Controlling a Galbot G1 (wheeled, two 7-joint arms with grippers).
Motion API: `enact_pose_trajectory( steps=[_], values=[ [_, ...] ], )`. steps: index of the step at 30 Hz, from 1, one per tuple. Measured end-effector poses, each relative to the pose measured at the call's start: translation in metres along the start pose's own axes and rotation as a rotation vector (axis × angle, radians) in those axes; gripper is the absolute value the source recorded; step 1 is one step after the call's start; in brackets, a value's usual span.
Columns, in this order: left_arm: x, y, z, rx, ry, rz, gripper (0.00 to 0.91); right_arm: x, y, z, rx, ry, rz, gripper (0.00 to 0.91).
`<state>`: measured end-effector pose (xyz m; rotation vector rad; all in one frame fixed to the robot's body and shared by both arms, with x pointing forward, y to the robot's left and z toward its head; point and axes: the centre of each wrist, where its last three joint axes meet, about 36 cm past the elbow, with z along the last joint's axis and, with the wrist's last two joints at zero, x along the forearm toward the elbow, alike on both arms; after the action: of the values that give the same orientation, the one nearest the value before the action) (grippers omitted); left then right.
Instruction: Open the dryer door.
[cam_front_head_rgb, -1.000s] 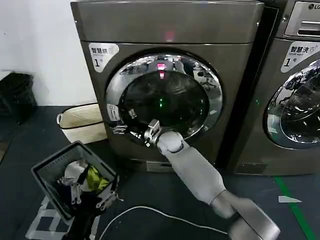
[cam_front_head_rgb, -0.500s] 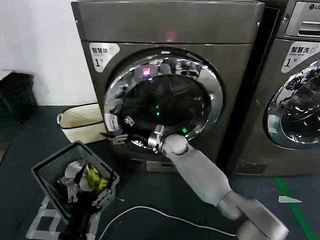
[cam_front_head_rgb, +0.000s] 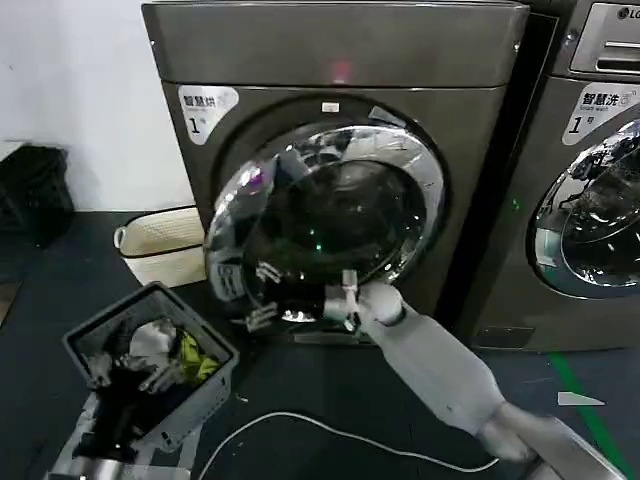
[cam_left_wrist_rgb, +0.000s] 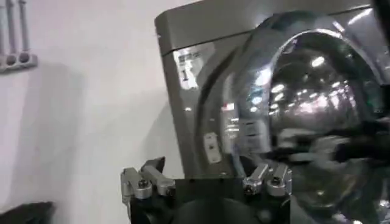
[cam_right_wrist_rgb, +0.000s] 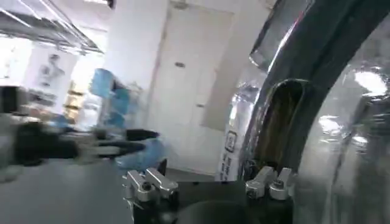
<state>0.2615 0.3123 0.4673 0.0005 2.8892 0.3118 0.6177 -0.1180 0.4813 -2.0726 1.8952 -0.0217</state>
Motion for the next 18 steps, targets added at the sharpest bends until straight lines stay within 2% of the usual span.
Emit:
enact_pose_trajectory(
  steps=[9,18],
  values=[
    [-0.007,0.023,-0.004,-0.013,-0.014,-0.025,0.907,0.024,0.019,-0.023,0.003,-0.021,-0.075,0.907],
    [-0.020,0.036,0.001,-0.030,-0.017,-0.012,0.907,0.054,0.046,-0.047,0.042,-0.010,-0.156,0.907]
  ],
)
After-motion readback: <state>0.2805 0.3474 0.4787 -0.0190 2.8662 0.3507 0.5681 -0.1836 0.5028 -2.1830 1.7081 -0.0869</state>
